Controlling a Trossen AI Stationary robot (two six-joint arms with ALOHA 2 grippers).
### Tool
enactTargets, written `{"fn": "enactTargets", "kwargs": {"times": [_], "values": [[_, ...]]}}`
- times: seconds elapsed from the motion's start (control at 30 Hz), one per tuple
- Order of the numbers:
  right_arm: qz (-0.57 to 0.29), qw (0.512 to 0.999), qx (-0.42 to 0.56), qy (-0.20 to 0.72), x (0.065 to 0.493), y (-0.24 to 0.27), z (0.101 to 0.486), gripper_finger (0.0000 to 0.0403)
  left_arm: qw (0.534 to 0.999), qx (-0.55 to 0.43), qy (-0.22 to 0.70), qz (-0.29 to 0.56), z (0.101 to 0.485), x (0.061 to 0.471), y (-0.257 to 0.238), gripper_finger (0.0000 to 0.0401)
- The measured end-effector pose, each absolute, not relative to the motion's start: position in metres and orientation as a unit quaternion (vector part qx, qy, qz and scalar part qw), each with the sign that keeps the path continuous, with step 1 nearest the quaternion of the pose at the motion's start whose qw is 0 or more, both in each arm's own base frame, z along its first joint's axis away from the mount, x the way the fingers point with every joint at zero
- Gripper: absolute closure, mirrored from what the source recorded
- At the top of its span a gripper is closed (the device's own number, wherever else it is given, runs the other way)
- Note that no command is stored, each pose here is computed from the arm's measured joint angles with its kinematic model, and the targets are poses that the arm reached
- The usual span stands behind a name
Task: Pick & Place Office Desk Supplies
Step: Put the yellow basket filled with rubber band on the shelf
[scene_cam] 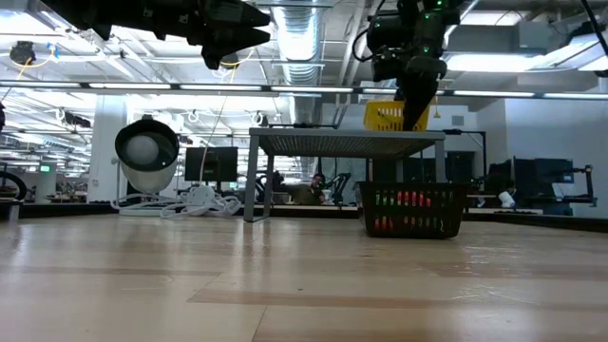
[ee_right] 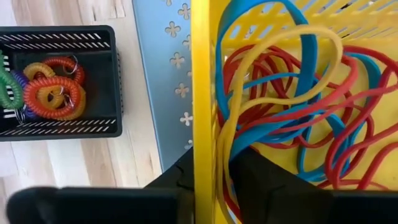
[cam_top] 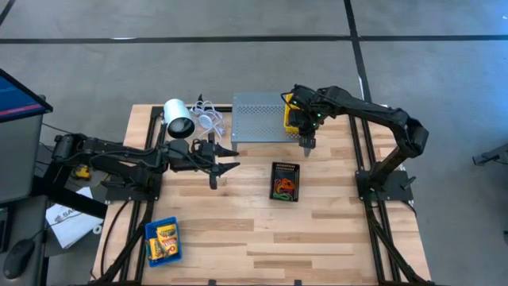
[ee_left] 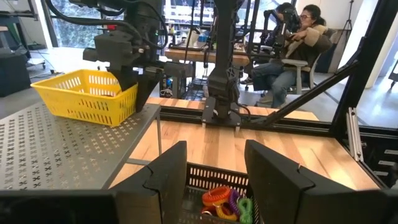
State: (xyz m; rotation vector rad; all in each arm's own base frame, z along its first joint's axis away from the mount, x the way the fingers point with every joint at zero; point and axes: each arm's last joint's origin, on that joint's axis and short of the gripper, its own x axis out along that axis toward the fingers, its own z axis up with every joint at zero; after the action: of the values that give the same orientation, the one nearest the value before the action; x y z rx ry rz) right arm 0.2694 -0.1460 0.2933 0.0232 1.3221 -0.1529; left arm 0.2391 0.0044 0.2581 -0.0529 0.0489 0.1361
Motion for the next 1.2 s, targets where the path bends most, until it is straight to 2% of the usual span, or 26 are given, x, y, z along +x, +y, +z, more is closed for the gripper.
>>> {"fn": "enactTargets", "kwargs": {"times": [0.2, 0.5, 0.6, 1.2], "values": [[-0.078, 0.785, 0.021, 0.614, 0.269, -0.146, 0.293, 0.0305, 0.997, -0.026, 0.024, 0.068, 0.258, 0.239, 0.004, 0.0242], [-0.098, 0.781, 0.031, 0.615, 0.269, -0.146, 0.293, 0.0176, 0.997, -0.026, 0.025, 0.068, 0.258, 0.239, 0.004, 0.0242], [-0.110, 0.777, 0.022, 0.620, 0.268, -0.147, 0.293, 0.0150, 0.997, -0.026, 0.025, 0.068, 0.258, 0.239, 0.004, 0.0242], [-0.115, 0.786, 0.015, 0.607, 0.267, -0.146, 0.304, 0.0143, 0.997, -0.026, 0.026, 0.068, 0.258, 0.239, 0.004, 0.0242]]}}
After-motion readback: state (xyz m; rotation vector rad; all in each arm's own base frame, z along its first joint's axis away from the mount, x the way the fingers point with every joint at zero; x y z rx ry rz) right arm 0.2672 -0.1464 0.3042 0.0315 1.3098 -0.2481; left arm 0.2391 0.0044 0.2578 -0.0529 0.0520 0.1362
